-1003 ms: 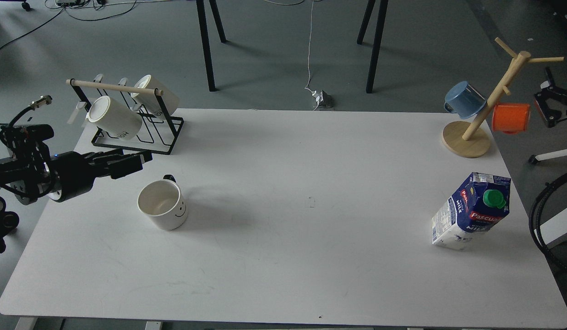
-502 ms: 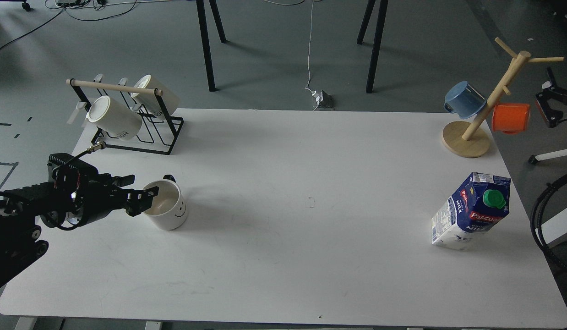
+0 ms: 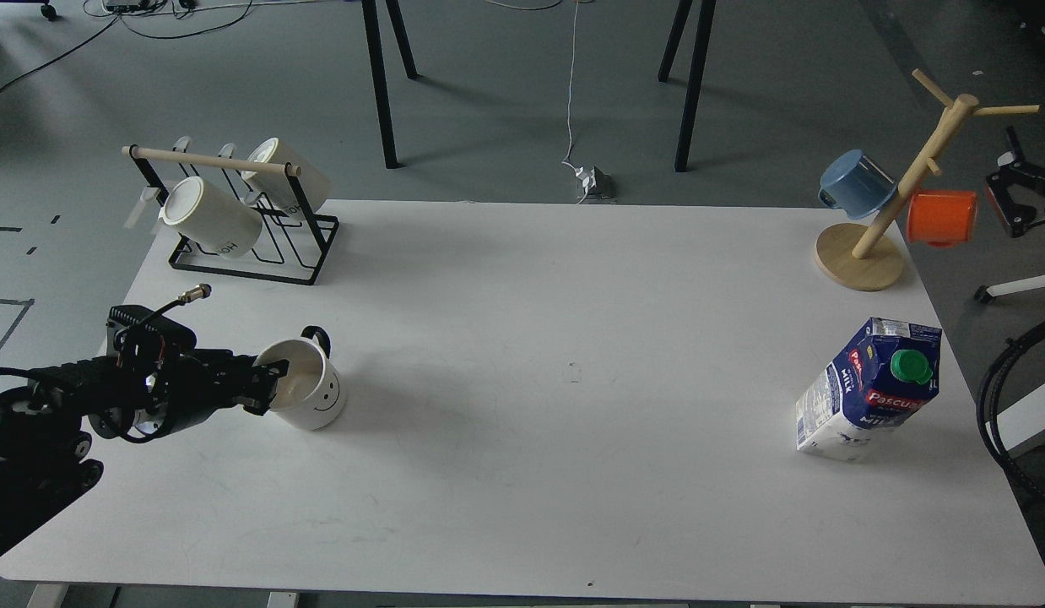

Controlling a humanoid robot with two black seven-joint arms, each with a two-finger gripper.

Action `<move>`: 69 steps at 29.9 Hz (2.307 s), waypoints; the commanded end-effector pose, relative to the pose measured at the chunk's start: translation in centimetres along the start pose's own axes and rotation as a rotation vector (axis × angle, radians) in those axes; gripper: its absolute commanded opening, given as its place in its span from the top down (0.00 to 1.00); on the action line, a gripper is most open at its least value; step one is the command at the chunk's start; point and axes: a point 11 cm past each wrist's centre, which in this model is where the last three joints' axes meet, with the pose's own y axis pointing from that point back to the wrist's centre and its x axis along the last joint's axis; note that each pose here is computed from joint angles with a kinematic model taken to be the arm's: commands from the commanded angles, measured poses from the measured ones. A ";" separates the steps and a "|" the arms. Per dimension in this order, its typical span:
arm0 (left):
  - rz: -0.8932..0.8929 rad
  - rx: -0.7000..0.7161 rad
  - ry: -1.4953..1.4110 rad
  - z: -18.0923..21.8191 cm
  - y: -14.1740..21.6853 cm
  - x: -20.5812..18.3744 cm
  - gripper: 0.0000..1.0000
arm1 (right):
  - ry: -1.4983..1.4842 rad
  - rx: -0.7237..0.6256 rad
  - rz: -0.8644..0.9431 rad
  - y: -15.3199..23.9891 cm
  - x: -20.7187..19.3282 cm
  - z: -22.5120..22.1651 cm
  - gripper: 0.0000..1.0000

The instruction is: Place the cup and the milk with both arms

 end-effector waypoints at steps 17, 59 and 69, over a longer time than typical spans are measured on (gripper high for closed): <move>-0.024 -0.285 -0.215 14.0 -1.6 12.6 0.96 | 0.010 0.004 0.004 0.1 0.1 -0.4 0.01; 0.102 -0.361 -0.208 28.6 -8.1 17.0 0.30 | 0.018 0.006 0.035 1.0 1.1 -1.0 0.01; 0.413 -0.734 0.690 18.8 -0.1 28.1 0.12 | 0.007 -0.033 0.144 7.0 4.2 -0.6 0.01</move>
